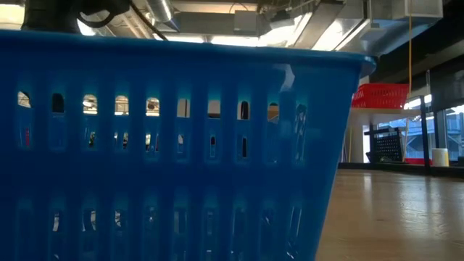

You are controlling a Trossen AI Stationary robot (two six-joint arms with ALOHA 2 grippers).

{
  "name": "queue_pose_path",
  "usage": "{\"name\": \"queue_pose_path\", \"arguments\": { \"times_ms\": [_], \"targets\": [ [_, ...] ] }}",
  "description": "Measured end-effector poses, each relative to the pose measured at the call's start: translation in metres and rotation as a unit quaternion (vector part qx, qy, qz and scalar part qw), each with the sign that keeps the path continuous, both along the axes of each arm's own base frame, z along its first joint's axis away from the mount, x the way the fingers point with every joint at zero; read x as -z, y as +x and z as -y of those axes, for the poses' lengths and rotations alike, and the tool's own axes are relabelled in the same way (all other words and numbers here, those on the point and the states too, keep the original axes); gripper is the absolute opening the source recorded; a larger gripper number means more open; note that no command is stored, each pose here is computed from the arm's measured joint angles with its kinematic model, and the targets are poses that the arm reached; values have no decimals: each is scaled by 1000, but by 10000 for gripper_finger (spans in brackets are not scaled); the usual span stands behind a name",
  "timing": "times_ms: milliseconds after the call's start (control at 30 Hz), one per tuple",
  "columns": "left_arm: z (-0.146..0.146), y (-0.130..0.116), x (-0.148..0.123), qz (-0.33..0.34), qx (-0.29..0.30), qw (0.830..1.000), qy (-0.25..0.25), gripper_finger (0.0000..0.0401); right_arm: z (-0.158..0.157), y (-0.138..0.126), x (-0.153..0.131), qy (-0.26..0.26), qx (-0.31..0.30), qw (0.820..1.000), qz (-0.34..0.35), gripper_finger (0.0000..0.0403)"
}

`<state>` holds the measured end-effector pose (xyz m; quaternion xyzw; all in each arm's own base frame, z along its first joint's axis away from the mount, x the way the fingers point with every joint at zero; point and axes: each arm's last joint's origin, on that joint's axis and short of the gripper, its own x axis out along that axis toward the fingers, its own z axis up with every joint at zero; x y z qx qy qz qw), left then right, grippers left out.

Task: Stack baskets on shelf by color
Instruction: Stack the top red bin on the red bin on the shelf

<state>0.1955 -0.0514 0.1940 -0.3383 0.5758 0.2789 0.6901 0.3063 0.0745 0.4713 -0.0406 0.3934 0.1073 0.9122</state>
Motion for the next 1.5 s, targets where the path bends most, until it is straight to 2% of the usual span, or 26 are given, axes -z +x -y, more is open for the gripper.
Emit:
{"name": "queue_pose_path", "arguments": {
  "times_ms": [333,533,633,800,900,1000,1067,1133,1333,1400,1500],
  "targets": [
    [0,0,1,-1,0,1000,-1,74,0,0,0,1,1,1000,0,74],
    [0,0,17,-25,3,1000,5,74,0,0,0,1,1,1000,0,74],
    [1,1,19,-32,20,999,8,68,0,0,0,1,1,1000,0,74],
    [0,7,21,-23,46,999,-2,9,0,0,0,1,1,1000,1,74],
    [0,12,11,-14,79,997,4,3,0,0,0,2,2,1000,0,74],
    [0,17,-10,-17,134,990,44,1,0,0,1,4,6,1000,-4,74],
    [1,21,-26,-11,195,977,81,1,0,-1,1,4,7,1000,-8,74],
    [2,26,-41,1,268,957,112,1,0,-1,1,4,12,1000,-10,74],
    [6,38,-79,45,472,868,146,1,1,2,5,-8,22,1000,-16,74],
    [6,39,-90,54,509,846,149,0,0,7,8,-17,16,1000,-20,74],
    [2,40,-105,61,534,830,151,0,-1,11,12,-22,19,999,-24,74]
  ]
}}
